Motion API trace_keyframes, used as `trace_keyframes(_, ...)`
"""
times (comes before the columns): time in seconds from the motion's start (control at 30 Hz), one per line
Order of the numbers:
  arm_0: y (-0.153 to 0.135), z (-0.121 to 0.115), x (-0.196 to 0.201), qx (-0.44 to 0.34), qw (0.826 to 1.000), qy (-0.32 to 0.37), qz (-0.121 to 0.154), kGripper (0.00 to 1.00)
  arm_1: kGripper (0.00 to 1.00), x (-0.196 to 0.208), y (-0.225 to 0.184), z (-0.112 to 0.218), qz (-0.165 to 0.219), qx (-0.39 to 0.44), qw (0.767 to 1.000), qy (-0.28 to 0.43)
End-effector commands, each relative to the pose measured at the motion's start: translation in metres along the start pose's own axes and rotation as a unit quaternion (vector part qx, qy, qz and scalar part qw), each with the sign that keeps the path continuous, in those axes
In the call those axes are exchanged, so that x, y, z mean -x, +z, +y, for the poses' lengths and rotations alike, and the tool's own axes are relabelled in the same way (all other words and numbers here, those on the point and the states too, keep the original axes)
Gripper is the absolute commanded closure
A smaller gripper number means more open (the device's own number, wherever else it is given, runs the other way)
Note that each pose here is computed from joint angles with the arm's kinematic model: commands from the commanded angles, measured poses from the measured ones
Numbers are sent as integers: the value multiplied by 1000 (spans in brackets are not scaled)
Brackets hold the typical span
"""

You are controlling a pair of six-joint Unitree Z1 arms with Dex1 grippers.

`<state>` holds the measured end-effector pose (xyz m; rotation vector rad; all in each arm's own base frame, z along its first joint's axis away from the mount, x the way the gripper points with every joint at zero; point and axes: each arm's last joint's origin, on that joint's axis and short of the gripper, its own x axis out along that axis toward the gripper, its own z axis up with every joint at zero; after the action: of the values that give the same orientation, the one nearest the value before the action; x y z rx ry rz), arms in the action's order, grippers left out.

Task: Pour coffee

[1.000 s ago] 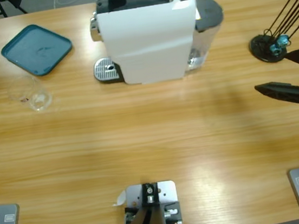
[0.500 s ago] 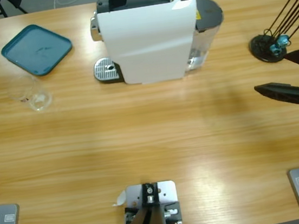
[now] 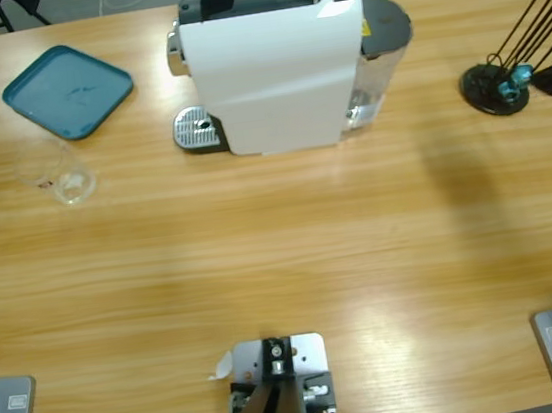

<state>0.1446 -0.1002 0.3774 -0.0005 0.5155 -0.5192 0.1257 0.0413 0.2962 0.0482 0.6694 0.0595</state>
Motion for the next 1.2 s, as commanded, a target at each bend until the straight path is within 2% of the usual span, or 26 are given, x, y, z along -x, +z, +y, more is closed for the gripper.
trace_keyframes(0.03, -18, 1, -10, -14, 1000, -7, 13, 30, 395, -40, 6, -5, 53, -17, 996, -72)
trace_keyframes(0.2, -39, 7, -7, -52, 998, 10, -29, 27, 393, -59, 0, -11, 53, -36, 994, -88)
trace_keyframes(0.23, -44, 8, -10, -52, 998, 20, -31, 27, 391, -61, -2, -12, 55, -39, 994, -91)
trace_keyframes(0.4, -60, 11, -22, -57, 998, 25, -14, 32, 386, -78, -5, -18, 74, -45, 990, -107)
trace_keyframes(0.63, -57, 10, -41, -58, 998, 26, -8, 32, 386, -105, -4, -17, 90, -47, 989, -105)
trace_keyframes(1.2, -65, 11, -42, -65, 998, 26, 3, 27, 391, -132, -10, -25, 83, -64, 987, -119)
